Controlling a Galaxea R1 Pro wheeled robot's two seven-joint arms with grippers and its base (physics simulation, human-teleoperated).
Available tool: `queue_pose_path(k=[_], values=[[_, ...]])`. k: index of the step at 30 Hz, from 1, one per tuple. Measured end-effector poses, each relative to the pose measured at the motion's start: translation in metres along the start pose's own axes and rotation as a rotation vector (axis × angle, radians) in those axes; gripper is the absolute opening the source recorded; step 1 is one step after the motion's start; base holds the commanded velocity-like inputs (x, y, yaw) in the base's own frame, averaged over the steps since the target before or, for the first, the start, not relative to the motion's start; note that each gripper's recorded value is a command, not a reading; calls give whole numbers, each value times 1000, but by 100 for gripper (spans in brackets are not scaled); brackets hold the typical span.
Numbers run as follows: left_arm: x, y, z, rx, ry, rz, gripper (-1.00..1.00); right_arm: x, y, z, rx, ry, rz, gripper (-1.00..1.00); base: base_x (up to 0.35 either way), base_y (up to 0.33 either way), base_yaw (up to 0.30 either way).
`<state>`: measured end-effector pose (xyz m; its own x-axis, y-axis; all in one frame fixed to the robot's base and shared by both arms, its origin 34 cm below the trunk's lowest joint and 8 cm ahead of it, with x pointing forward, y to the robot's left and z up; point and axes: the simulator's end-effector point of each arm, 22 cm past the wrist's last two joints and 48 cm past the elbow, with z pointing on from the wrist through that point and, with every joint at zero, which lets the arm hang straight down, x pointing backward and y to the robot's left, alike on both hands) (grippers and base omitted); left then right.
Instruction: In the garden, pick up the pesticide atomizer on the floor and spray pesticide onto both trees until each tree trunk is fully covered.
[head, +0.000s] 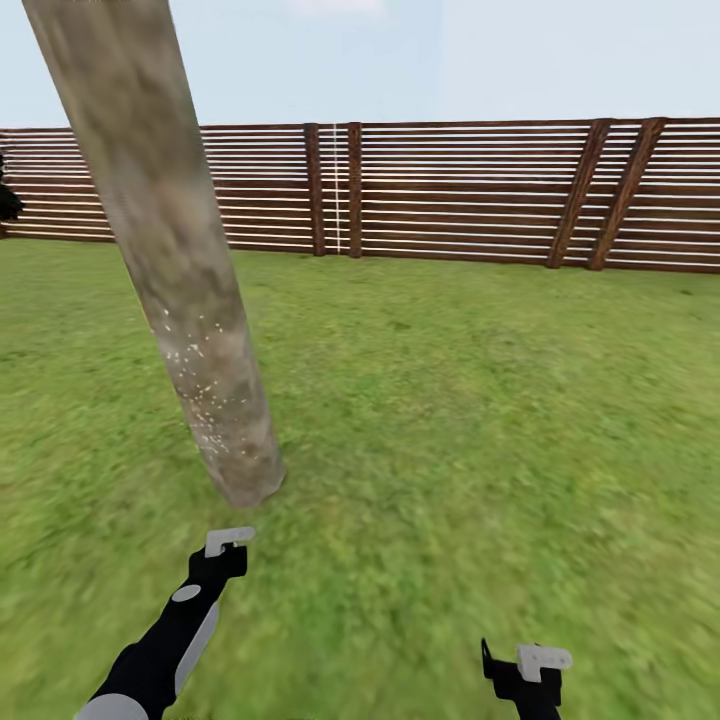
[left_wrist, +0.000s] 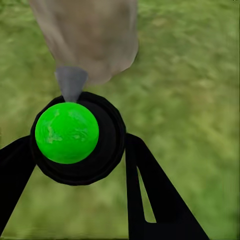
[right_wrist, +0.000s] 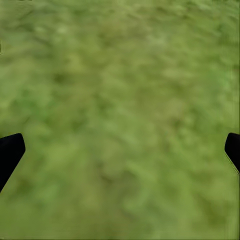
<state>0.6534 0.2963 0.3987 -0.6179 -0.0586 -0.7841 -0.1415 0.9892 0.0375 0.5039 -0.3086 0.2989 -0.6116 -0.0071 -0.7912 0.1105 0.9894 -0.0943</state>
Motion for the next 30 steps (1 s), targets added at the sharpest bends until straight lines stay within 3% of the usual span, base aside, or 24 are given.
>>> queue_pose_path(k=[12,23,30], values=[[0,1,0,-3,0,-4,-100,0,0,0,-1,0,-1,100,193,-229,270],[0,2,0,-4,0,-3,-100,0,0,0,-1,0,-2,100,204,-210,30],[-2,3,0,-5,-3,-4,-100,-1,0,0,0,-3,-1,100,161,-235,231]])
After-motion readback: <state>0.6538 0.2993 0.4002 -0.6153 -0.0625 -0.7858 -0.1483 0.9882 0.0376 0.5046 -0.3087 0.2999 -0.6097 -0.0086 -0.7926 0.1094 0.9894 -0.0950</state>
